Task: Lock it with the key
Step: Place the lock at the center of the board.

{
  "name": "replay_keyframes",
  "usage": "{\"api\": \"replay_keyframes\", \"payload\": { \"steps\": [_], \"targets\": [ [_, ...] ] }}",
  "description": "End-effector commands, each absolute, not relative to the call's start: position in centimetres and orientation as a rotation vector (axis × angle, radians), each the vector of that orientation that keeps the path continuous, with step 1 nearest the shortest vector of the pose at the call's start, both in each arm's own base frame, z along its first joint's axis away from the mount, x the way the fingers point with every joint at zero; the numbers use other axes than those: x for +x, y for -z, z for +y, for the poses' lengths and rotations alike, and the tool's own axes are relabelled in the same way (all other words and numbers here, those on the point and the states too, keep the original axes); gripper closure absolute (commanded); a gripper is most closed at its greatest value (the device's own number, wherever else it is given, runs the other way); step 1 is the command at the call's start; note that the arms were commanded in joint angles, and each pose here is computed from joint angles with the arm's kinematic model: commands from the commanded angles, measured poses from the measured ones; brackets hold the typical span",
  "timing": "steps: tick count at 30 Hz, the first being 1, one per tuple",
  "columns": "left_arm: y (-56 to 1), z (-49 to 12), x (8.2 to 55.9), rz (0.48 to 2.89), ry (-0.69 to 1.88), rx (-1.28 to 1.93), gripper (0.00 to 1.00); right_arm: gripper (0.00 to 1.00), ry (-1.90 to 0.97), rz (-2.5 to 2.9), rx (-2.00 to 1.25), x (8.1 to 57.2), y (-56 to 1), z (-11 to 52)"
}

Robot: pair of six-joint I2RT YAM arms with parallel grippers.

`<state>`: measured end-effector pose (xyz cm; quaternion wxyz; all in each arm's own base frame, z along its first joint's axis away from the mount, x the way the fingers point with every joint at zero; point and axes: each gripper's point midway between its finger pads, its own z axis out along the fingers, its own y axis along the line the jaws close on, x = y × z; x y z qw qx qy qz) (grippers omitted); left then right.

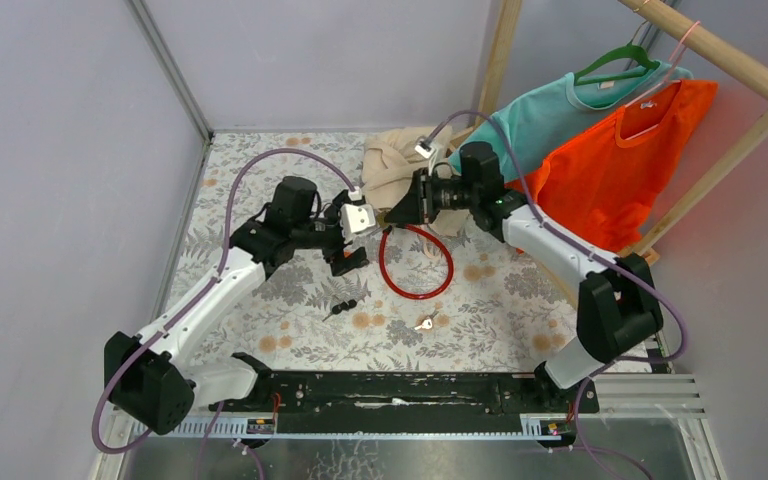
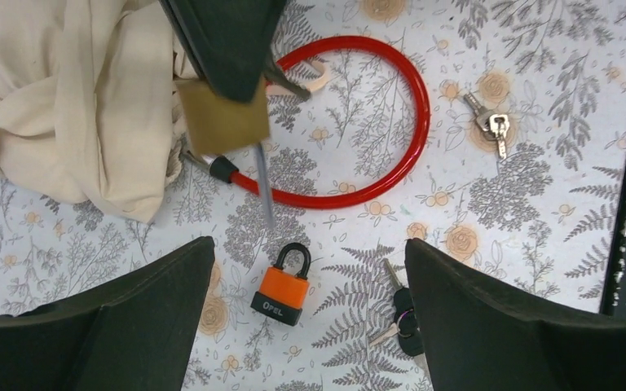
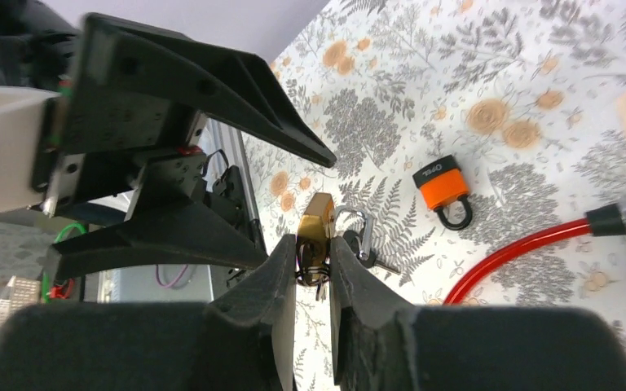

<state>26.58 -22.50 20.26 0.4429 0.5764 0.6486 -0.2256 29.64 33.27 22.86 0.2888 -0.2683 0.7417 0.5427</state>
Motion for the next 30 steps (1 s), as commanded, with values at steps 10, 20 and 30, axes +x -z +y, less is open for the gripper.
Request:
{"api": "replay_keyframes", "payload": {
  "steps": [10,20,30],
  "targets": [
    [-24.7,-26.6,27.1,1.528,0.861,1.362,0.22,1.00,-1.438,1.657,-0.788,27.7,-31.5,28.4],
    [-24.7,-28.9,26.4,1.534,1.024,1.356,0.41,1.00,-1.494,1.587,-0.782,26.3,-33.1,27.6],
    [-25.0,-29.6,26.5,1.519,1.070,1.312,0.51,1.00,-1.522,1.593,-0.780,26.3,-32.4,27.8]
  ]
}}
